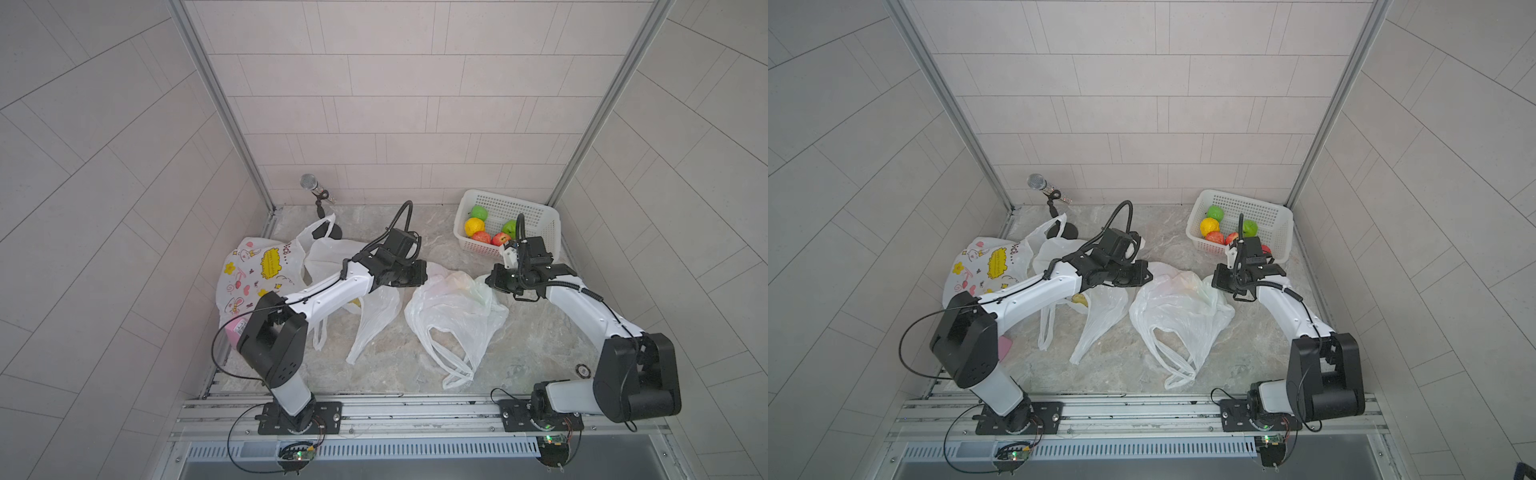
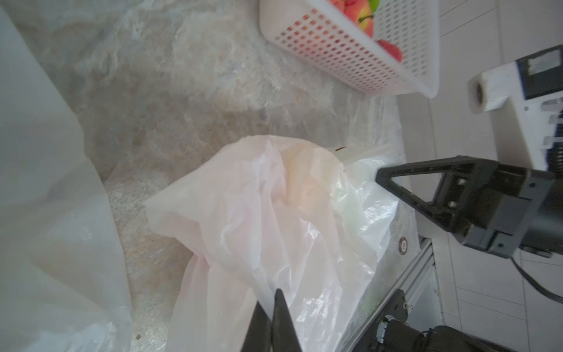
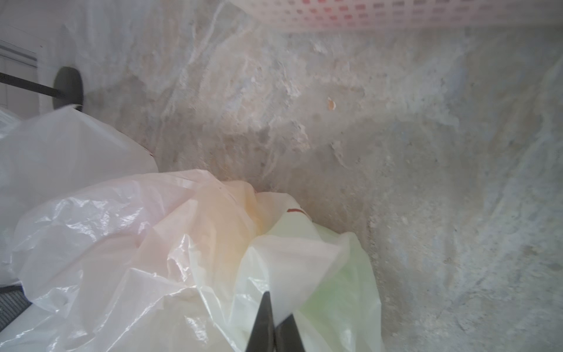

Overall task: Untie the knot of a plastic bag & take out the apple
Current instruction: Adjust the plastic bag at the center of the board.

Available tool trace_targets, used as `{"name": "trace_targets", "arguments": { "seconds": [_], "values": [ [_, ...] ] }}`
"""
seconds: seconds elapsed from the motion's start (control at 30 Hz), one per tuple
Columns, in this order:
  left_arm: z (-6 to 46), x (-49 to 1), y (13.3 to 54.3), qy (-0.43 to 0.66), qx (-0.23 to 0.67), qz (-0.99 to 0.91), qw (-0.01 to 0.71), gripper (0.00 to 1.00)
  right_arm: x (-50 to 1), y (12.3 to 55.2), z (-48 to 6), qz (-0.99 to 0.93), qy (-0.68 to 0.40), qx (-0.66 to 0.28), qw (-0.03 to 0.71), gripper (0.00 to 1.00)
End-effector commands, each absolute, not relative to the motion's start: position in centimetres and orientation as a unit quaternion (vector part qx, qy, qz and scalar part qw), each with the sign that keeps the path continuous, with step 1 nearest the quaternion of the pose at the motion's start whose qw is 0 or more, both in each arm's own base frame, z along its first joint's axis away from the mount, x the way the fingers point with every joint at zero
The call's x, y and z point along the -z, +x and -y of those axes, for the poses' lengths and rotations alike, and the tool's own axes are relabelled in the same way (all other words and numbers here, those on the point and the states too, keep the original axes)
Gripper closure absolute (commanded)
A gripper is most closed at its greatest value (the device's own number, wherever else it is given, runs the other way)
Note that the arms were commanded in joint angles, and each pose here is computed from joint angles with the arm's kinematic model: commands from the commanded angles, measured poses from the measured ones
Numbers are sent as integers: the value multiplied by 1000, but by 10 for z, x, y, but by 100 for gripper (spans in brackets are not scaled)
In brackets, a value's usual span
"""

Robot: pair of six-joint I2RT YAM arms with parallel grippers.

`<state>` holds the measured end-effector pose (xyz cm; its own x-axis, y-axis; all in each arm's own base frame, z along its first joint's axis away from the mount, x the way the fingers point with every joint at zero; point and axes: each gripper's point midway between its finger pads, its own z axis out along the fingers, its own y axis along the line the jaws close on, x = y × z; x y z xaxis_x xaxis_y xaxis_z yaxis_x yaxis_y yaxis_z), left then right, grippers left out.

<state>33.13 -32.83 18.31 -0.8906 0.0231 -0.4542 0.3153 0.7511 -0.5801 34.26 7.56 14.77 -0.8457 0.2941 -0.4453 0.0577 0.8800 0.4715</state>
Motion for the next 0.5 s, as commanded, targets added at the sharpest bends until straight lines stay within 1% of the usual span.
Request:
{"name": "trace_targets", "arguments": {
  "seconds": [0.0,0.07,0.13,0.2,0.33,0.4,0.47],
  "values": [
    [321,-229,325,128,343,-898,244,100,-213,339,-75,-913,60,-227,335,100],
    [311,-234,319,127,338,-896,259,100,-228,336,-72,-897,65,-228,372,100],
    [301,-222,318,109,328,-897,274,100,-224,333,-72,-887,75,-239,388,100],
    [295,-205,317,87,333,-897,277,100,-205,334,-74,-892,82,-243,373,100],
    [291,-176,313,62,343,-906,240,100,-165,340,-69,-917,88,-219,322,100],
    [288,-168,311,59,334,-913,226,100,-157,342,-59,-924,98,-191,317,100],
    [287,-164,310,58,329,-919,212,100,-163,337,-52,-930,95,-170,312,95]
  ]
}}
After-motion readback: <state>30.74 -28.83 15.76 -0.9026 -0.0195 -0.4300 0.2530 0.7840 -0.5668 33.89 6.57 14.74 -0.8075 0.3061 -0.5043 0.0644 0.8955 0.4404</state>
